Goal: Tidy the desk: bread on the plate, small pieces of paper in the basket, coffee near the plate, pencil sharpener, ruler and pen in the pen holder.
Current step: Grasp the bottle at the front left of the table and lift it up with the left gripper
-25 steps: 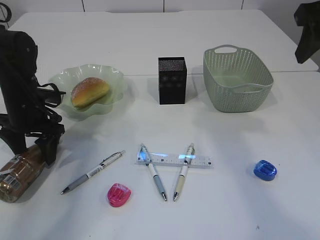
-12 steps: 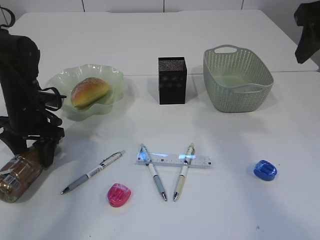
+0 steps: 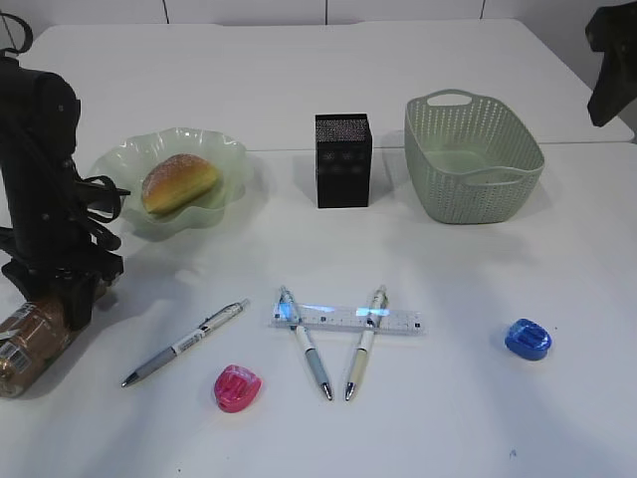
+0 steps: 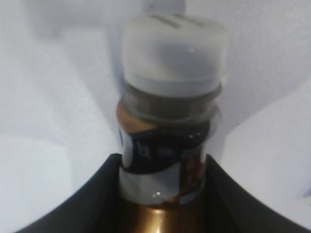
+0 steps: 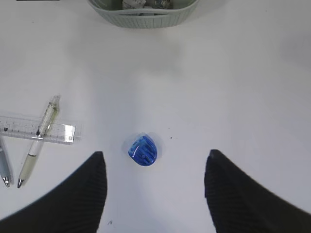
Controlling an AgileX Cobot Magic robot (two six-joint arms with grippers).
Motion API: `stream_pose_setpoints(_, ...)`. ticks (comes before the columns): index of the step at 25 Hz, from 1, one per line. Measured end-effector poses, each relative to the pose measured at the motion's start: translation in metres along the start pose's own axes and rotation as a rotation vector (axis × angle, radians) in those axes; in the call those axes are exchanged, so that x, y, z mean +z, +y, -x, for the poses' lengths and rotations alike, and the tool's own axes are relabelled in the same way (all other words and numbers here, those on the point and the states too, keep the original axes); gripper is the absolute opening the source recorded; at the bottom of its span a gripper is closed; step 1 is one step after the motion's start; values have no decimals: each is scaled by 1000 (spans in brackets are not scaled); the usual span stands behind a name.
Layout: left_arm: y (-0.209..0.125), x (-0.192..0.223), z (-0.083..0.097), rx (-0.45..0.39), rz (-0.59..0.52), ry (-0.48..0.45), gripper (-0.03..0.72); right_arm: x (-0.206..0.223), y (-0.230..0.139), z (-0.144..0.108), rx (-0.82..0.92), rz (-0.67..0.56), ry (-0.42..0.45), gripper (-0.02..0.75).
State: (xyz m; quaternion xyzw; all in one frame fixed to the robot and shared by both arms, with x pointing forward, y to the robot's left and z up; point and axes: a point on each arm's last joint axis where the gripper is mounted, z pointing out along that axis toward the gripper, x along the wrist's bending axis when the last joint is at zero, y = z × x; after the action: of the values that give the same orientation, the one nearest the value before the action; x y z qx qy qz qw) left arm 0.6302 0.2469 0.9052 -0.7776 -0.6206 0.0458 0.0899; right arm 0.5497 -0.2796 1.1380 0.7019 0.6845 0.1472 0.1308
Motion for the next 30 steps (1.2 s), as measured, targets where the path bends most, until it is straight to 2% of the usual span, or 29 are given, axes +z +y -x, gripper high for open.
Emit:
stream_pose_setpoints(7,-1,-1,1,-4,-3,-10,306,0,0,0,0,0,0,500)
stream_pose_setpoints(12,-2,-14,6,-28,50,-65,305,0,0,0,0,0,0,500)
stream_pose_setpoints(16,-8,-36,6,-32,108,-72,305,0,0,0,0,0,0,500)
stream_pose_setpoints(21,-19,-73,4,-34,239,-61,305,0,0,0,0,0,0,500)
stream_pose_setpoints(30,-46,-141,2,-42,553,-43,305,0,0,0,0,0,0,499)
